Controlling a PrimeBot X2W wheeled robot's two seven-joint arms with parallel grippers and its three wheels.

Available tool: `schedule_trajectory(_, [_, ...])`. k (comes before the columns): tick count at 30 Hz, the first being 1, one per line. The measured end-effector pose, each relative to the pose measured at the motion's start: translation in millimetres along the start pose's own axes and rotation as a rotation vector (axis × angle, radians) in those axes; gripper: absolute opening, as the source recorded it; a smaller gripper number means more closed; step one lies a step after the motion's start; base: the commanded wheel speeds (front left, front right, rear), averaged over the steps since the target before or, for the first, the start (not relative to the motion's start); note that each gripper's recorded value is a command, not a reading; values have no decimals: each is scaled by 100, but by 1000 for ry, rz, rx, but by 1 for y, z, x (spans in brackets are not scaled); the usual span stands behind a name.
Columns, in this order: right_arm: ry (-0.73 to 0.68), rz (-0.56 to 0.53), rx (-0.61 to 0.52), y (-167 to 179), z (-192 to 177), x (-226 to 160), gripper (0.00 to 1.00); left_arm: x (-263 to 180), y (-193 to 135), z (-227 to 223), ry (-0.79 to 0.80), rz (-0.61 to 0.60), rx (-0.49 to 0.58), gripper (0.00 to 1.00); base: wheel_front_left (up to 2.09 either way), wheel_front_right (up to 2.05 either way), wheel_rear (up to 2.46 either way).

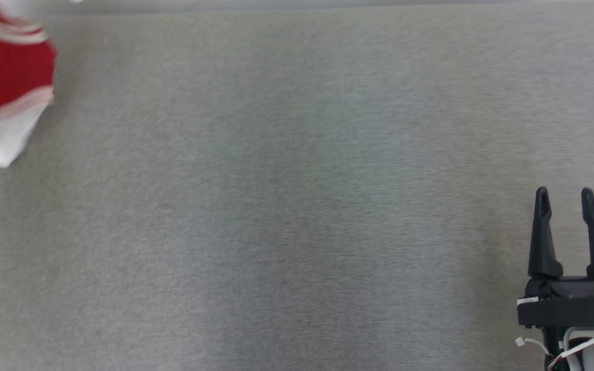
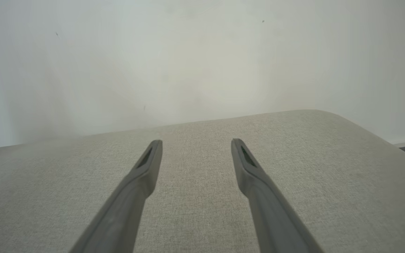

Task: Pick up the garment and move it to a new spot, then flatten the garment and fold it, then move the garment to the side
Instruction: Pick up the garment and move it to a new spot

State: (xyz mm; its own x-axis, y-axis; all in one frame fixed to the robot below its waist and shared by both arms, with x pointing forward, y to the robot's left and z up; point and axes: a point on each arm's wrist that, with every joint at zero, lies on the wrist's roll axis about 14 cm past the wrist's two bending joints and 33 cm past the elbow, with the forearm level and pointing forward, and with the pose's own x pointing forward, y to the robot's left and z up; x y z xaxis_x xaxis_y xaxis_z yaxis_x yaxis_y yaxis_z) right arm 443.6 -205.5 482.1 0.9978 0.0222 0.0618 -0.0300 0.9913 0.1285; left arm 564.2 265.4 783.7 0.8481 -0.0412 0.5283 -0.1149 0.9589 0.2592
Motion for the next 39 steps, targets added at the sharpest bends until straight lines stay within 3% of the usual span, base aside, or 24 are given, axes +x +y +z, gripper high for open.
schedule_trajectory(8, [-33,-96,17,-22,19,-27,100,22,-105,91,-171,-239,-127,0,0,0,0])
schedule_trajectory(20, [-60,-224,5,-58,37,-67,100,6,-256,133,-238,-542,-405,0,0,0,0])
schedule_trajectory(27, [-69,-244,-3,-62,42,-78,100,-53,-310,55,-8,-582,-564,0,0,0,0])
schedule_trajectory(35, [-42,-179,-11,-48,34,-71,100,-169,-334,-74,414,-542,-633,0,0,0,0])
schedule_trajectory(39, [-48,-153,-7,-41,34,-61,100,-228,-343,-115,577,-550,-630,0,0,0,0])
